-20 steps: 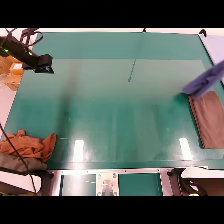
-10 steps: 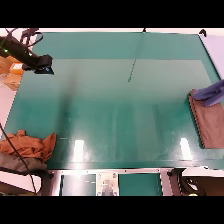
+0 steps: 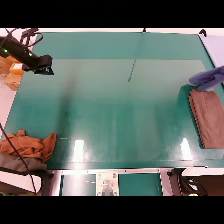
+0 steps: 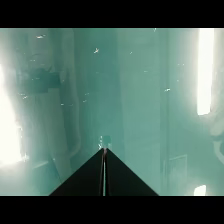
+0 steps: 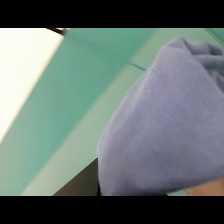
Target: Fold the shirts.
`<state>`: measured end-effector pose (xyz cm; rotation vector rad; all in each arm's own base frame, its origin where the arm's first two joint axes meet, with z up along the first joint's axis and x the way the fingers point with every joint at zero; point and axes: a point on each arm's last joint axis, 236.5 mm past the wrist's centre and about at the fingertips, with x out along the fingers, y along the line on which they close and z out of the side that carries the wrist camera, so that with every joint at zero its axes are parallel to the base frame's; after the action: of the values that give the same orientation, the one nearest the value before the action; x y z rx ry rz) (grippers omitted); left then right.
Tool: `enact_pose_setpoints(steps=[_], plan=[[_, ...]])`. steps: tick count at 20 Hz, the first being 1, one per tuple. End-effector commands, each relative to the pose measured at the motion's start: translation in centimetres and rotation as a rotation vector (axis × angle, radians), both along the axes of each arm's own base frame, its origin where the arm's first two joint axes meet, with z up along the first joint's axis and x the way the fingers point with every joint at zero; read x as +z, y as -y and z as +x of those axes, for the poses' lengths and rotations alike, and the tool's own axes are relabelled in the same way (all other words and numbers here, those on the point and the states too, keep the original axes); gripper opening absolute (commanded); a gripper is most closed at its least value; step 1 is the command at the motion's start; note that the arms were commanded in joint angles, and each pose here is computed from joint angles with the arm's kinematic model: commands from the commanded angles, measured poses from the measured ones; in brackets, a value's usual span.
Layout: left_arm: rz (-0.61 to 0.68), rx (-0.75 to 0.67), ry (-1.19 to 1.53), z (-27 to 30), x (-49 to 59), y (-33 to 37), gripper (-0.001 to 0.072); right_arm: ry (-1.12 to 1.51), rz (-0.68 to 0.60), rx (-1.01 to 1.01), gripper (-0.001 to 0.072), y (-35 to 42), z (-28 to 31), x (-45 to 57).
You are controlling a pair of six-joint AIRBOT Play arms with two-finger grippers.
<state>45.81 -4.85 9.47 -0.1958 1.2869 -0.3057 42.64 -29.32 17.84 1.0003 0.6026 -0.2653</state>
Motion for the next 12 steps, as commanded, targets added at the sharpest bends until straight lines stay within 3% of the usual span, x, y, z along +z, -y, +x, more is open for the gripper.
enact_pose_setpoints(steps=[1, 4, 12], plan=[[0.000, -0.001, -0.007, -0.2, 0.0, 0.0, 0.0023, -0.234, 0.095, -0.011, 0.0016, -1.1, -3.7, -5.3], [0.000, -0.002, -0.008, -0.2, 0.0, 0.0, 0.0023, -0.365, 0.146, -0.045, 0.0016, -2.6, -7.2, -6.8], [0.002, -0.017, -0.028, -0.8, -0.1, 0.1, 0.0023, -0.814, 0.064, -0.168, 0.0018, -2.3, -18.8, -8.5]])
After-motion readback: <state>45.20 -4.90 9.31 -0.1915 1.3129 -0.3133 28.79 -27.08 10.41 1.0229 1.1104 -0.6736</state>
